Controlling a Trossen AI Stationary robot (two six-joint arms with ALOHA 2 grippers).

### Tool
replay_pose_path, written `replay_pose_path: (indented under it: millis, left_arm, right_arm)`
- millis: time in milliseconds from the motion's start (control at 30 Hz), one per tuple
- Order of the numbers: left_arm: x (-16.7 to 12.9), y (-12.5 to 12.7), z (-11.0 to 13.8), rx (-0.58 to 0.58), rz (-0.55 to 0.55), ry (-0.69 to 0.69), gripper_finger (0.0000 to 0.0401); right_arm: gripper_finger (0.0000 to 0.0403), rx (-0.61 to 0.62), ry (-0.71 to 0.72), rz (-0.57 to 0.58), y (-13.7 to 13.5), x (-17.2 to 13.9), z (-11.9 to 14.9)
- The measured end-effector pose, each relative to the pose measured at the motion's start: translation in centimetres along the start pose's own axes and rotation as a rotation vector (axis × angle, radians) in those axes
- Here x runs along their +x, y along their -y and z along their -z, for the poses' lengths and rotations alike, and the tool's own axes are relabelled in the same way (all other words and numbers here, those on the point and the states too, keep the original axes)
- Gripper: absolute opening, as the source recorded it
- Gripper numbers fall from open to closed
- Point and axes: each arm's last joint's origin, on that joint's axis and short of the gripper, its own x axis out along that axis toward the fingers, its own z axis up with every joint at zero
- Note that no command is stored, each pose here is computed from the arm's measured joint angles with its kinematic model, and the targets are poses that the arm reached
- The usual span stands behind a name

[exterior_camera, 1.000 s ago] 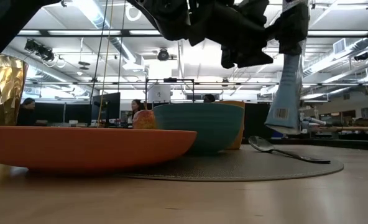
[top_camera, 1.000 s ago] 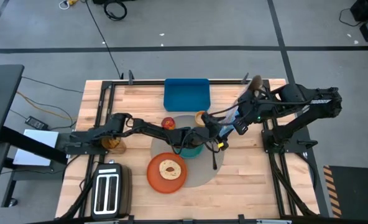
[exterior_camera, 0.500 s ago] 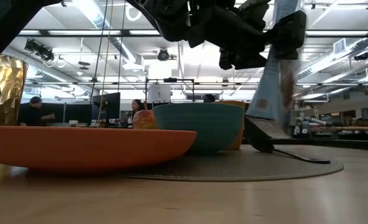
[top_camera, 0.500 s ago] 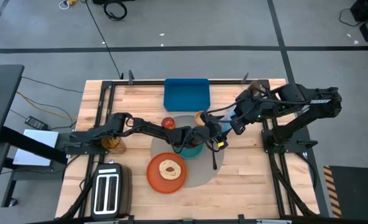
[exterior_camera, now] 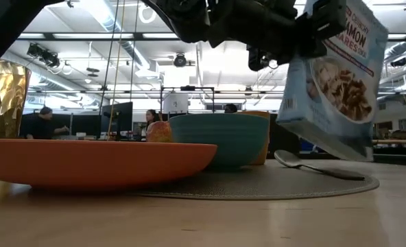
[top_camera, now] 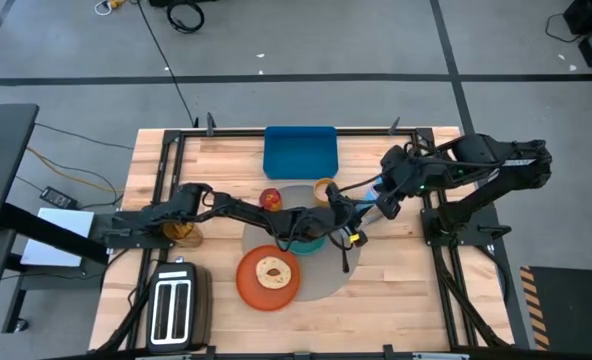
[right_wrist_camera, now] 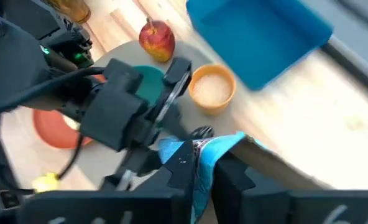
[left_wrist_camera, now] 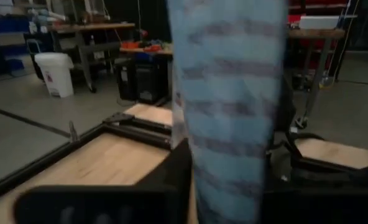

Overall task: Arrange a breakfast setting
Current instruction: Pour the cereal into the green bowl

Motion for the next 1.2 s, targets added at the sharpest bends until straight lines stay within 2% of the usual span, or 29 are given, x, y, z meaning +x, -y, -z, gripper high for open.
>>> replay_pose_path:
  millis: [67,133,300,433,567,733,967,1133,1200]
  left_arm:
    - [-0.2,0.3,-0.2,0.013,0.007,0.02,0.0027]
    - [-0.5,0.6,-0.6,0.022,0.011,0.036,0.0011]
    - [-1.2,1.1,-1.9,0.039,0.03,0.076,0.002]
    - [-1.8,1.4,-3.5,0.035,0.04,0.114,0.0014]
    - [-2.8,1.8,-5.5,0.059,0.05,0.147,0.0007]
    - [-5.7,2.2,-10.1,0.083,0.055,0.181,0.0011]
    - [-11.5,3.1,-15.7,0.136,0.064,0.153,0.0012]
    - [-15.5,3.1,-19.2,0.133,0.092,0.191,0.0012]
    - [-17.2,2.6,-21.4,0.075,0.119,0.252,0.0012]
  right_arm:
    - [0.0065,-0.049,0.043,0.017,0.5,-0.6,0.0]
    - [0.0082,-0.091,0.118,0.035,1.3,-1.7,0.0]
    - [0.0125,-0.117,0.418,0.102,4.0,-5.6,-0.1]
    - [0.0164,-0.1,0.626,0.009,5.4,-8.7,-0.2]
    - [0.0206,-0.151,0.744,-0.127,6.1,-10.3,-0.1]
    - [0.0242,-0.211,0.857,-0.183,6.9,-10.6,0.7]
    - [0.0246,-0.189,0.975,-0.226,9.5,-11.0,2.8]
    - [0.0248,-0.279,0.954,-0.285,9.3,-8.7,4.3]
    - [0.0248,-0.359,0.942,-0.27,8.9,-7.0,4.9]
